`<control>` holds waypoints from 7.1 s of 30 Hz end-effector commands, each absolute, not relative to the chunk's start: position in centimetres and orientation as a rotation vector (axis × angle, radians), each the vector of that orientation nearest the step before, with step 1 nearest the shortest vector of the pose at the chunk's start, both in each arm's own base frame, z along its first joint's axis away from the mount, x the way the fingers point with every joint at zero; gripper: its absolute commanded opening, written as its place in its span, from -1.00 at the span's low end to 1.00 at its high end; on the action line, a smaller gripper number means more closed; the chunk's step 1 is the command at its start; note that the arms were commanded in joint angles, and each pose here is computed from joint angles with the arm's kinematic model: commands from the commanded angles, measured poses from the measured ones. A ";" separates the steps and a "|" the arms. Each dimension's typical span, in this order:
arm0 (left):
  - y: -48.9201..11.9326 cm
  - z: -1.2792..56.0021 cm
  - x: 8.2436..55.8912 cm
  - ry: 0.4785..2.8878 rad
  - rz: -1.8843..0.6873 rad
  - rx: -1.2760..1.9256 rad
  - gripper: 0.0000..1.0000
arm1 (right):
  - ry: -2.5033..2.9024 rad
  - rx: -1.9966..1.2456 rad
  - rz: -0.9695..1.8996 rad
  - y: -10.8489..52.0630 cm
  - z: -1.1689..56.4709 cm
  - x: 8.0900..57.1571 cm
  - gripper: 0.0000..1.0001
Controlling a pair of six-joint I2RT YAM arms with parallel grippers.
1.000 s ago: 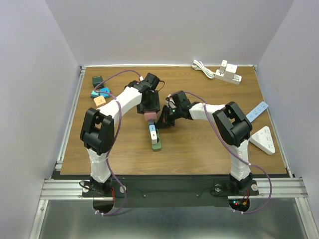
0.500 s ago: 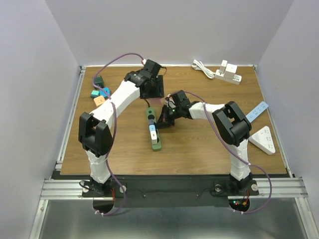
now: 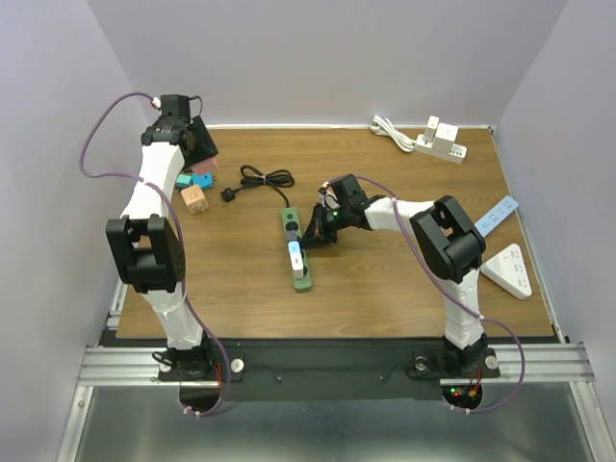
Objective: Pull the plug off the socket
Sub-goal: Place the plug at the center of the board, then remove the plug from the socket.
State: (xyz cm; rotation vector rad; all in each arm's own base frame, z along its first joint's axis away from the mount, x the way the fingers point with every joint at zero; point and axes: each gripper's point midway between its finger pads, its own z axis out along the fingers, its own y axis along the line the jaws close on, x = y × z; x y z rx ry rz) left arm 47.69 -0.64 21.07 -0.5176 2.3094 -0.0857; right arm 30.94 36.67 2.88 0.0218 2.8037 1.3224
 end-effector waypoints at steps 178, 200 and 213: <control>-25.5 11.1 28.4 2.273 -1.347 -0.147 -1.00 | 2.552 -0.566 0.189 35.3 11.4 25.7 -0.99; -22.3 -2.9 23.1 2.611 -1.163 -0.271 -1.00 | 2.468 -0.416 0.326 36.2 16.6 27.6 -0.99; -21.0 -5.6 21.9 2.673 -1.100 -0.335 -1.00 | 2.446 -0.417 0.331 34.0 18.4 26.3 -0.99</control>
